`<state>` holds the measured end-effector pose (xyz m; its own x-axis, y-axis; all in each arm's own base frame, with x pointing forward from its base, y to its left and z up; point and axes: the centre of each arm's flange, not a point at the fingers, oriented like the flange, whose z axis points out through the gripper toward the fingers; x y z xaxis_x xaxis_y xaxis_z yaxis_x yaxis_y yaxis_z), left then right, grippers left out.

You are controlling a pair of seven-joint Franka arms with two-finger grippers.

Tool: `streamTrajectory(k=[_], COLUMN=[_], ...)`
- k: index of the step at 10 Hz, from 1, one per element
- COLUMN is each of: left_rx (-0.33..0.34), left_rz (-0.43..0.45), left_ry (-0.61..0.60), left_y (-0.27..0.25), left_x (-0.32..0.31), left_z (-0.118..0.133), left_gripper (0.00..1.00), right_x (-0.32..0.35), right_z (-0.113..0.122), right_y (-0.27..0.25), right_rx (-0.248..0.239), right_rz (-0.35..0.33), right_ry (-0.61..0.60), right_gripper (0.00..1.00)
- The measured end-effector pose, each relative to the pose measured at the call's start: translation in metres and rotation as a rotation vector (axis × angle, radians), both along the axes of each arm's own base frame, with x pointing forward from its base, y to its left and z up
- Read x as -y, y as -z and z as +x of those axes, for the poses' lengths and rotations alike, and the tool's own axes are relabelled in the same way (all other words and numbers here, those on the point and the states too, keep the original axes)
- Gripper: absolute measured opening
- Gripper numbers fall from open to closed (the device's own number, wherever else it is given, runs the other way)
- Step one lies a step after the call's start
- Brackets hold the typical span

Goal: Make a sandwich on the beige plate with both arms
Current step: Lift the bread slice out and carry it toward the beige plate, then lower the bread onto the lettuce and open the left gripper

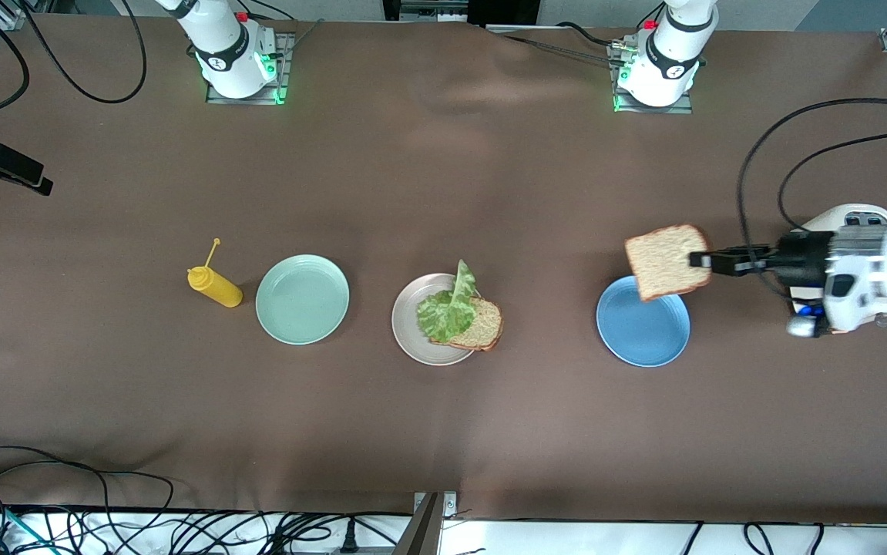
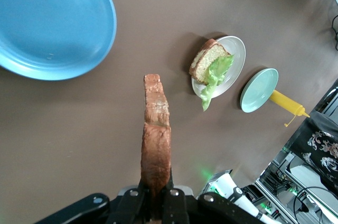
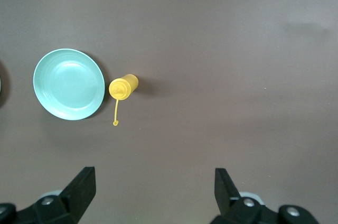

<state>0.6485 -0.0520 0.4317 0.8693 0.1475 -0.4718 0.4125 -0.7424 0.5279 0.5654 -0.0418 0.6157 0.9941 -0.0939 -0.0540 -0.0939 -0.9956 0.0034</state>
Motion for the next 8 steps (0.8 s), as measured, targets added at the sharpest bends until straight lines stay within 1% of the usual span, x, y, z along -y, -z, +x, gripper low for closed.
streamTrajectory(k=[2, 3, 6, 7, 8], left_rx=[-0.019, -0.010, 0.029, 0.044, 0.073], left_rz=[-0.001, 0.004, 0.002, -0.009, -0.029], left_ry=[-0.017, -0.019, 0.019, 0.052, 0.097], left_y=[0.012, 0.019, 0.050, 0.061, 0.069], left_x=[0.059, 0.085, 0.169, 0.182, 0.184], left_z=[0.004, 0.006, 0.001, -0.001, -0.001], left_gripper=[0.09, 0.09, 0.09, 0.09, 0.09], right_x=[0.000, 0.001, 0.001, 0.001, 0.001], right_z=[0.000, 0.000, 0.000, 0.000, 0.000], right_y=[0.000, 0.000, 0.000, 0.000, 0.000], right_rx=[0.001, 0.001, 0.001, 0.001, 0.001], right_rz=[0.000, 0.000, 0.000, 0.000, 0.000], right_ry=[0.001, 0.001, 0.002, 0.002, 0.002], right_gripper=[1.00, 1.00, 1.00, 1.00, 1.00])
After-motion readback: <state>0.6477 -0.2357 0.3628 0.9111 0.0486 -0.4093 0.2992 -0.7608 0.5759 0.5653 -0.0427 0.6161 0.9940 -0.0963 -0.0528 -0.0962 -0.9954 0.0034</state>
